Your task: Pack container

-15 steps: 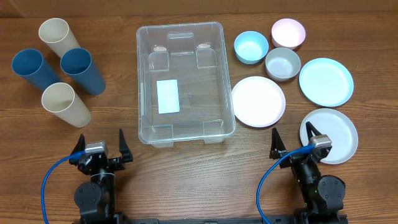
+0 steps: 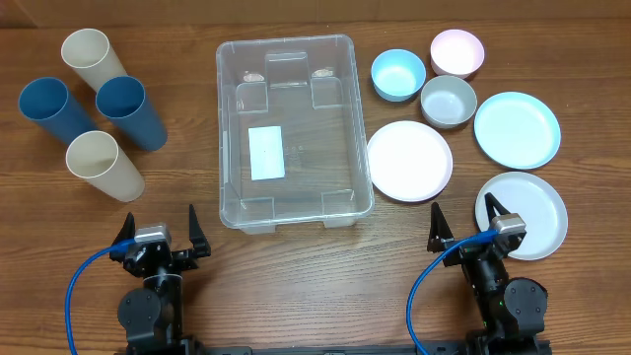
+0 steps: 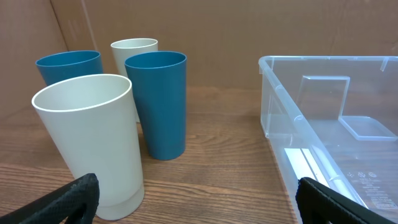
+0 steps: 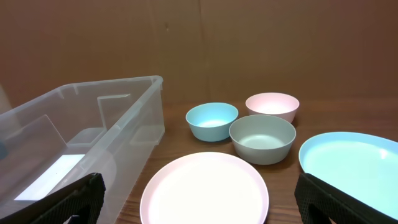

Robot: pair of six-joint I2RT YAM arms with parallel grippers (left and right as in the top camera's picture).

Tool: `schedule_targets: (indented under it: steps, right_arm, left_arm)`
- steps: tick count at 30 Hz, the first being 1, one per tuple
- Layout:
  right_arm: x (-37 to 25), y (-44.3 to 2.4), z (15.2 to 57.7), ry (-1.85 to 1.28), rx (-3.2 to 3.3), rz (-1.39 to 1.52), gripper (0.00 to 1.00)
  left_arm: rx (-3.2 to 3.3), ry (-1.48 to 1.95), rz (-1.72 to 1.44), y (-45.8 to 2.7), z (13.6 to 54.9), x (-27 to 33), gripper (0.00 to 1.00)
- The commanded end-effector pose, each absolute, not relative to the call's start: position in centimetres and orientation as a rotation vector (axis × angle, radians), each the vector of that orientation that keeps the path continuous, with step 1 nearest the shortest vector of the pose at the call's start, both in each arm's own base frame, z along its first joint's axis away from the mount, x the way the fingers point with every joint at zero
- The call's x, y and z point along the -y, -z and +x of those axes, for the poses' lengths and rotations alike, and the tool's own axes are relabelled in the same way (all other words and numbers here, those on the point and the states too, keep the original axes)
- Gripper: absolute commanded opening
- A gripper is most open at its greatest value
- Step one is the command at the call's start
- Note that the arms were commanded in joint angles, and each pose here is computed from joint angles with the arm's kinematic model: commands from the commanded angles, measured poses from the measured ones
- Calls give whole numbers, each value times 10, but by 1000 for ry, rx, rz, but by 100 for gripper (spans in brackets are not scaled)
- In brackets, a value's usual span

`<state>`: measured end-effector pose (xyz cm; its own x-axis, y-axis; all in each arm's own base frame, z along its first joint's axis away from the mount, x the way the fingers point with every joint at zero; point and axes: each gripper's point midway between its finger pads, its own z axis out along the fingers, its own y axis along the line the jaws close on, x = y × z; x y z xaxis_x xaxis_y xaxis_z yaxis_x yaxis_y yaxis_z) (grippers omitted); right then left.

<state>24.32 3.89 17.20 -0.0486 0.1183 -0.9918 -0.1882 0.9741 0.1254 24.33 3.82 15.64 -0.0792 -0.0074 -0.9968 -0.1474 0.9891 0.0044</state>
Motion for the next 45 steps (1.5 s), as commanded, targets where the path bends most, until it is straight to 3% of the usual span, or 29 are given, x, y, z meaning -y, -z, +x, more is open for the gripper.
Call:
schedule_targets:
  steps: [1, 17, 20, 24, 26, 28, 30, 33, 35, 37, 39, 45]
  right_arm:
    - [-36, -172, 244, -243, -1592, -40, 100]
    - [-36, -173, 244, -245, -1585, -34, 100]
    - [-26, -176, 244, -319, -1583, 133, 100]
    - [-23, -251, 236, -298, -1737, 165, 100]
    - [-30, -288, 257, -301, -1983, 175, 100]
    - [-42, -291, 299, -324, -2298, 192, 100]
    - [-62, -242, 344, -417, -2537, 180, 100]
    - [-65, -167, 363, -412, -2761, 228, 100]
    - [-61, -126, 372, -392, -2847, 436, 100]
    - [-48, -94, 376, -286, -2878, 705, 91]
    - [-29, -70, 366, -126, -2833, 1022, 84]
    - [-24, -35, 348, -80, -2843, 1075, 70]
  left_arm:
    - [-1645, -137, -117, -156, 243, -41, 100]
    - [-1645, -137, -117, -156, 243, -41, 100]
    - [-1645, -137, -117, -156, 243, -41, 100]
    - [-1645, -137, -117, -156, 243, -41, 100]
    - [-1645, -137, -117, -156, 243, -41, 100]
    - [-1645, -137, -117, -156, 243, -41, 100]
    - [-1645, -137, -117, -156, 243, -41, 100]
    - [-1645, -137, -117, -156, 243, -41, 100]
    - [-1645, -137, -117, -156, 243, -41, 100]
    - [-1645, -137, -117, -156, 243, -41, 100]
    - [-1645, -137, -117, -156, 243, -41, 100]
    - [-1645, -137, -117, -156, 243, -41, 100]
